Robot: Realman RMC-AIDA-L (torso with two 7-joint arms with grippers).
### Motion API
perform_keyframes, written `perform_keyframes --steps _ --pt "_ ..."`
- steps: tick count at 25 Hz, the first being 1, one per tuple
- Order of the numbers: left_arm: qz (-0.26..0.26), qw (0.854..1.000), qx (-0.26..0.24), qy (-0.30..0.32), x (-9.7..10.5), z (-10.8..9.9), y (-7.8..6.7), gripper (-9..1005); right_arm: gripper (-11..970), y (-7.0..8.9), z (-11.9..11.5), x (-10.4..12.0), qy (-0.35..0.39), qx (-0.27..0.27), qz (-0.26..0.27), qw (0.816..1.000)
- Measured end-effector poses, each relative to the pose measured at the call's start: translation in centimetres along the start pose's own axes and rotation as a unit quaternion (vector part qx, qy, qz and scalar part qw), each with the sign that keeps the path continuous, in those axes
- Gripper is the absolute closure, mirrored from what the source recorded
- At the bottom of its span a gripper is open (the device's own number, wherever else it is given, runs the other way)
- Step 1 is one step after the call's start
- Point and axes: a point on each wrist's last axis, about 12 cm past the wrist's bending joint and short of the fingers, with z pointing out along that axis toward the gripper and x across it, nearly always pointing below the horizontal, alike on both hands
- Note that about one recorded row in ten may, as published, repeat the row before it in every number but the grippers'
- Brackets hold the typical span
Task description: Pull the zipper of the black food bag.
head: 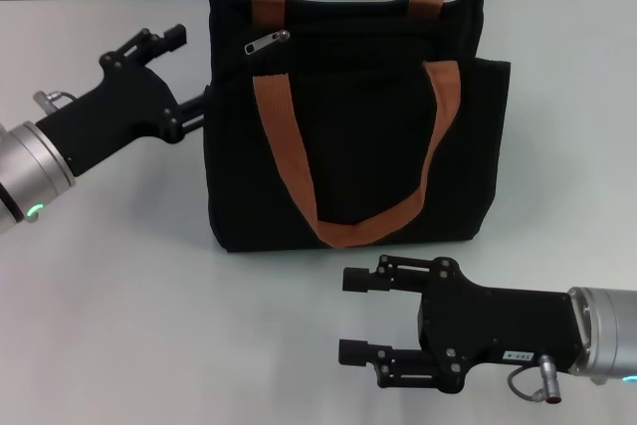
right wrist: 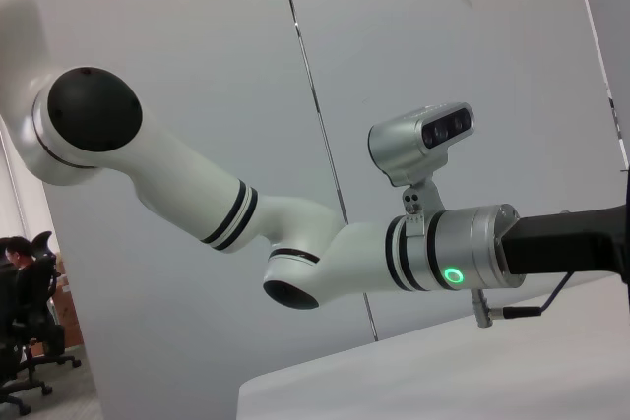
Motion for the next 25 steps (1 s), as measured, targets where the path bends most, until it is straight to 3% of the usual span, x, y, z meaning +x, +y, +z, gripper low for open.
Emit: perform_keyframes --steps 6,19,25 --pt "-0.017 0.999 -0.036 -0.024 -0.4 0.0 0.6 289 259 -0.2 0.1 -0.2 -0.006 0.004 -0.001 1.0" --pt "-0.024 0.999 -0.019 -0.031 0.4 0.1 -1.1 314 259 -0.1 0.0 -0.1 -0.011 0.012 -0.002 1.0" --pt "-0.047 0.998 -0.029 -0.037 0.4 -0.1 -1.0 325 259 -0.1 -0.1 -0.1 -0.012 0.013 -0.004 1.0"
